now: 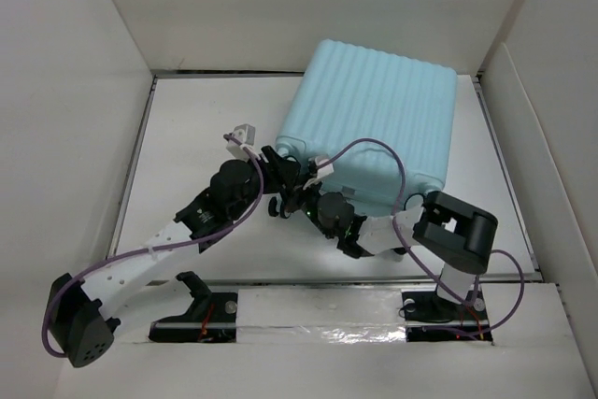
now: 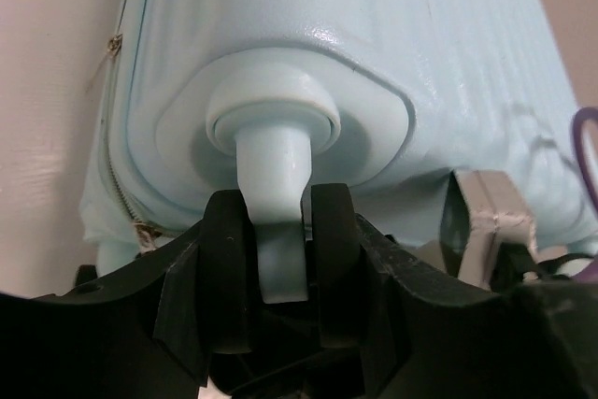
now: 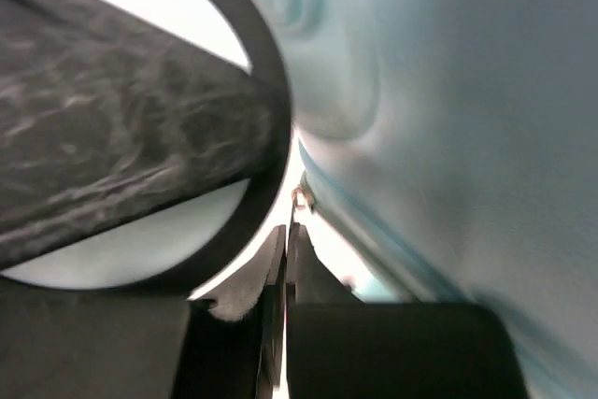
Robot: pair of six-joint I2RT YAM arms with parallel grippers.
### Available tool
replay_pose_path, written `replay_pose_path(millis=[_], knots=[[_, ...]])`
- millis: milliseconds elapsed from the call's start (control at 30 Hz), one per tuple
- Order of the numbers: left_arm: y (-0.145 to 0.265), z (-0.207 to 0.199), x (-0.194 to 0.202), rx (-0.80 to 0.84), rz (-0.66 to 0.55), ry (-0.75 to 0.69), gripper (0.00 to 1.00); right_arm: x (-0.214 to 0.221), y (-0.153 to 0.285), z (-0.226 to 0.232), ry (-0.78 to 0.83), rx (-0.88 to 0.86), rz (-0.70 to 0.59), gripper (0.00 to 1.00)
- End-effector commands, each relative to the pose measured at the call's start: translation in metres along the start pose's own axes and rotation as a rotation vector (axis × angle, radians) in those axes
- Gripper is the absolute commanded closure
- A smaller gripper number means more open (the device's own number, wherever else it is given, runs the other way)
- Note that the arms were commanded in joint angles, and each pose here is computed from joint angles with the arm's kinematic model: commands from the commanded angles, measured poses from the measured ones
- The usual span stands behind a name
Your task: Pack the luggage
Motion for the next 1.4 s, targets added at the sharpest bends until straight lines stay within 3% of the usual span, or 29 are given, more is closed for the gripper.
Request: replay_pose_path(millis=[0,100,133,233,267,400,467,600,800,900,1000,1033,1133,1200,1300,1333,1367], knots=[[0.078,-0.125,-0.064,0.788,-0.208,0.168,1.0,-0.028,0.013,0.11,-0.306,-0.603,-0.091,1.0],[0.074,-0.115,-0.054,0.778,-0.233,0.206,1.0,-0.016,0.034,0.066,-0.278,-0.469,-0.049,1.0],[0.073,-0.114,-0.053,0.783,-0.238,0.224,1.0,-0.037,0.046,0.06,-0.286,-0.434,-0.103,1.0],[0.064,-0.122,-0.043,0.836,-0.226,0.276,1.0,-0.036,0.073,0.008,-0.264,-0.284,-0.071,1.0],[0.054,-0.128,-0.034,0.845,-0.194,0.286,1.0,-0.05,0.082,0.009,-0.266,-0.293,-0.091,1.0],[0.036,-0.16,-0.025,0.913,-0.195,0.295,1.0,-0.035,0.091,-0.003,-0.203,-0.184,0.036,1.0],[0.033,-0.172,-0.031,0.946,-0.224,0.306,1.0,-0.031,0.091,-0.01,-0.216,-0.155,0.024,1.0],[0.027,-0.184,-0.031,1.025,-0.249,0.361,1.0,-0.023,0.079,-0.007,-0.305,-0.189,-0.018,1.0],[0.019,-0.183,-0.031,1.048,-0.278,0.396,1.0,-0.021,0.057,0.033,-0.467,-0.47,-0.042,0.94],[0.015,-0.171,-0.033,1.025,-0.285,0.404,1.0,-0.015,0.062,0.017,-0.467,-0.416,-0.04,0.84],[0.012,-0.156,-0.033,0.968,-0.296,0.403,1.0,-0.018,0.07,0.002,-0.414,-0.31,-0.021,0.63],[0.009,-0.148,-0.036,0.941,-0.307,0.399,1.0,-0.016,0.075,-0.007,-0.392,-0.259,-0.014,0.49],[0.006,-0.126,-0.037,0.858,-0.321,0.401,1.0,-0.017,0.091,-0.02,-0.307,-0.144,0.024,0.27],[0.007,-0.114,-0.037,0.819,-0.318,0.389,1.0,-0.019,0.105,-0.028,-0.255,-0.07,0.061,0.19],[0.005,-0.098,-0.036,0.779,-0.311,0.387,0.85,-0.023,0.127,-0.039,-0.182,0.021,0.115,0.1],[0.005,-0.095,-0.036,0.772,-0.312,0.391,0.72,-0.024,0.133,-0.039,-0.17,0.037,0.128,0.1],[0.007,-0.094,-0.033,0.778,-0.297,0.401,0.65,-0.027,0.138,-0.041,-0.152,0.06,0.125,0.1]])
Point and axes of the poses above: each gripper's point midway between its finger pads, its own y axis back along the fingers, its own z axis along the line the jaws close on, x = y × z, the point moved 6 cm from there along y, back along the fingers, and after that the axes turned 8 degrees about -y, right-handed, at the moved point
